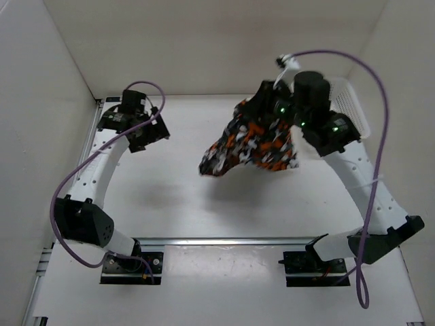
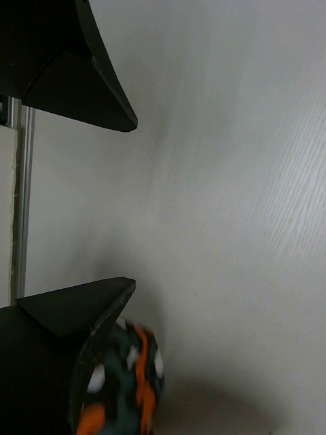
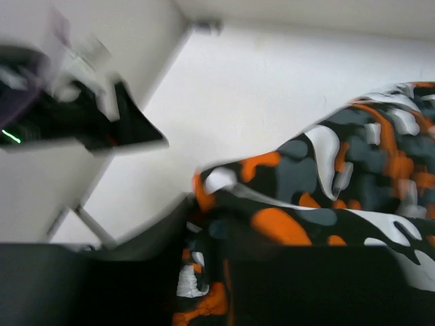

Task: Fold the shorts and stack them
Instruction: Move the shorts to the center of the board, then flatten the shorts out

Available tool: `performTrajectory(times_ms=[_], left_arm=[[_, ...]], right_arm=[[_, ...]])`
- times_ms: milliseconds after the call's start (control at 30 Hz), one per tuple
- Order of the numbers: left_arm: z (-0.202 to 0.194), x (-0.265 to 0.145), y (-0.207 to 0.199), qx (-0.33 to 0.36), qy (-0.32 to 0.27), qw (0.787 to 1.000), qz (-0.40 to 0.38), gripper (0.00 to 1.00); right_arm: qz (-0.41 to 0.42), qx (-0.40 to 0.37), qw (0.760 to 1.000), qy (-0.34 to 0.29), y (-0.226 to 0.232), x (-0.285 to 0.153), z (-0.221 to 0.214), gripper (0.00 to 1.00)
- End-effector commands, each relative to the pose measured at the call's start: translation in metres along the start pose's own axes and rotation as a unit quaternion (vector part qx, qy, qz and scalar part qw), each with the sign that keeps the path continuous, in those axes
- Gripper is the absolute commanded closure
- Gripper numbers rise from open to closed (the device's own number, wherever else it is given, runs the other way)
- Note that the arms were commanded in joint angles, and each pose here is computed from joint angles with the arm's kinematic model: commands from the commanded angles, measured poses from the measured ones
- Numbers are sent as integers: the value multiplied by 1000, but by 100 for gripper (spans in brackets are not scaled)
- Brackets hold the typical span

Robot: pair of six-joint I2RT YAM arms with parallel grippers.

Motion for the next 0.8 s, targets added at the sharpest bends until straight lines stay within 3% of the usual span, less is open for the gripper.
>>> performTrajectory(times_ms=[0, 33, 67, 167, 267, 333, 400, 533, 700, 767], left_arm=[[6, -37, 24, -9, -12, 1000, -17, 0], [6, -34, 29, -15, -9, 1000, -9, 0], [5, -36, 33, -12, -12, 1000, -7, 0], [2, -34, 38, -4, 1, 1000, -11, 0], [-20, -19, 40, 12, 39, 999, -10, 1], [-53, -5, 49, 4, 86, 996, -6, 4], [-86, 14, 67, -8, 126, 992, 9, 4], [-130, 39, 78, -52, 189, 981, 8, 4], [-146, 57, 69, -39, 200, 979, 13, 1], [-152, 68, 66, -23, 217, 976, 24, 1]], right_arm=[[-40, -1, 994, 98, -14, 19, -63, 57], [-74, 13, 988, 136, -28, 24, -88, 39], [-125, 41, 976, 175, -46, 24, -103, 33], [-217, 97, 946, 219, -86, 14, -120, 33], [-223, 109, 947, 202, -88, -7, -122, 48], [-194, 122, 952, 202, -78, -15, -136, 57], [-163, 148, 952, 214, -70, -16, -152, 57], [-69, 202, 940, 268, -45, -9, -200, 28], [6, 260, 895, 363, -11, 7, -271, 23], [12, 252, 892, 374, -3, 13, -278, 23]])
Point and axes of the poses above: each gripper's point midway between its finger pads, its own x axis out along the fingers, its own y axis along the line the jaws close on, z = x × y, the point moved 10 cm from there along -x, back along the fingers, and after that the axes turned 11 degrees about -x, right-handed, at the moved point
